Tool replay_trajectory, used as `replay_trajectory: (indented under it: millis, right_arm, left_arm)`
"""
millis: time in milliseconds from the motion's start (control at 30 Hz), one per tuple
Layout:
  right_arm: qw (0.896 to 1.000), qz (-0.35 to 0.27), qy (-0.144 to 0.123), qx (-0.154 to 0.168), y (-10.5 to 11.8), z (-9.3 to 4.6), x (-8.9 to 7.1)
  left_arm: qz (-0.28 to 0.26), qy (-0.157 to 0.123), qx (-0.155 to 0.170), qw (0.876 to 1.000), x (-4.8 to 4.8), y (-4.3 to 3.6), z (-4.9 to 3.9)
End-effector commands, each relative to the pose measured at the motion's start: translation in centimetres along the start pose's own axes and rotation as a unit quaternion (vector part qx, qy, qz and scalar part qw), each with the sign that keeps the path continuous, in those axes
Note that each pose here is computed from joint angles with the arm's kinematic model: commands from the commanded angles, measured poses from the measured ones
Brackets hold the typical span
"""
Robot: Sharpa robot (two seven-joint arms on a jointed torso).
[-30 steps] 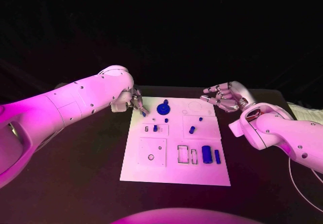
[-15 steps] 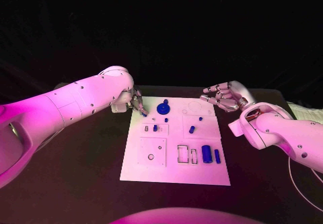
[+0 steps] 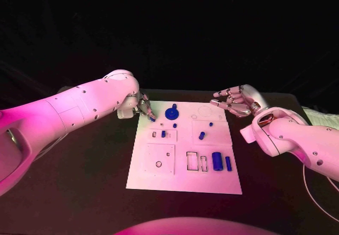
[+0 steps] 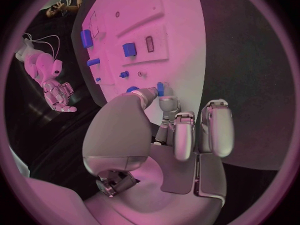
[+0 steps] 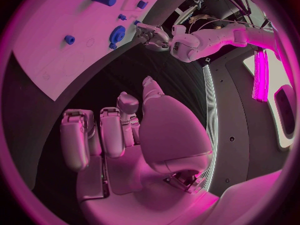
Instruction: Assemble the parts on the task board
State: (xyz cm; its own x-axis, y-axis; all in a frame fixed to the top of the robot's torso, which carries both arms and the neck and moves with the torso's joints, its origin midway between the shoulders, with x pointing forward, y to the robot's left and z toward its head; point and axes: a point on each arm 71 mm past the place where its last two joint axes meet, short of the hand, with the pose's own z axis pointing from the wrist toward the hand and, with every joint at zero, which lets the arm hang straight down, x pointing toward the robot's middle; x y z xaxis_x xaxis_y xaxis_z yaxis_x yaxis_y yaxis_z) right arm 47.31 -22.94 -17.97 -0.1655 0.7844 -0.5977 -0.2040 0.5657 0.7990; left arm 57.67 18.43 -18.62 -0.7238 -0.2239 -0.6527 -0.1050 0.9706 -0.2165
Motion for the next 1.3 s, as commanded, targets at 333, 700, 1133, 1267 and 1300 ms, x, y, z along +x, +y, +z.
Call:
replay_trajectory:
  millis: [333, 700, 1133, 1267, 1300]
  right_arm:
    - [1.000, 0.000, 0.008, -0.002, -0.1, -0.1, 0.1]
    - [1.000, -0.001, 0.007, 0.000, -0.3, -0.2, 0.0]
    - [1.000, -0.002, 0.006, 0.002, -0.5, -0.3, -0.1]
    - [1.000, -0.002, 0.006, 0.003, -0.5, -0.3, -0.1]
    - [1.000, -0.002, 0.006, 0.003, -0.5, -0.3, -0.1]
  left_arm:
    - [-0.049, -0.034, 0.061, 0.996, 0.45, 0.03, -2.01]
    - [-0.076, -0.059, 0.075, 0.993, 3.08, 1.13, -3.32]
    - [-0.041, -0.072, 0.066, 0.994, 6.03, 1.50, -3.55]
    - [-0.032, -0.065, 0.060, 0.996, 6.42, 1.52, -3.49]
    - [-0.029, -0.063, 0.059, 0.996, 6.50, 1.53, -3.48]
